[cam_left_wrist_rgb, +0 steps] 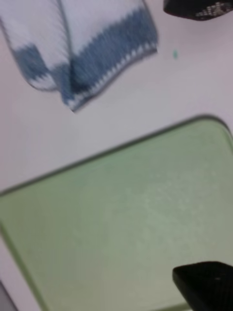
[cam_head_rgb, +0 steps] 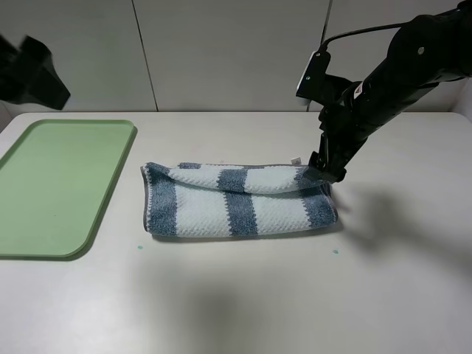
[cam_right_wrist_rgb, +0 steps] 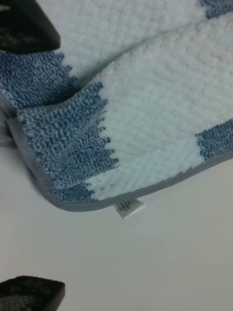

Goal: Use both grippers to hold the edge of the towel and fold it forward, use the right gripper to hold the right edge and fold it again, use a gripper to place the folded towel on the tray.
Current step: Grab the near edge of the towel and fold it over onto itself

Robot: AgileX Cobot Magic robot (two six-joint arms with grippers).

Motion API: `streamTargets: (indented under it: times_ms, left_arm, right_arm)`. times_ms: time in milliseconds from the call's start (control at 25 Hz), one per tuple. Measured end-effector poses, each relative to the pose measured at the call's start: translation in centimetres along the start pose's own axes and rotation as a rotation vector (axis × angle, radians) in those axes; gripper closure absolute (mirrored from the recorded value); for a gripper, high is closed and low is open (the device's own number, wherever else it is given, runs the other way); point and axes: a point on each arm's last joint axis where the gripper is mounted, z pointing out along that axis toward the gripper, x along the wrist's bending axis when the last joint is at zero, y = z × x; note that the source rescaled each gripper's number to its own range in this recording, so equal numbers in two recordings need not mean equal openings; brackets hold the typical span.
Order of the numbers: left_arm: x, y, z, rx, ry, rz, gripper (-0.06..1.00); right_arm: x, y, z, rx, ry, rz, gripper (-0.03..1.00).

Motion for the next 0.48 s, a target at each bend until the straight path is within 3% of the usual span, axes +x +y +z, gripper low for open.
streamTargets:
  times_ms: [240,480]
  left_arm:
    - [1.1,-4.6,-5.4,-0.155,-0.06,-0.079,-0.05]
    - [1.2,-10.1,-6.2,-0.217,-0.088,-0.077,-0.05]
  right_arm:
    - [0.0,0.0,0.0,-0.004,0.001,0.009,-0.03]
    - [0.0,0.1,0.0,-0.006,0.0,0.012,-0.03]
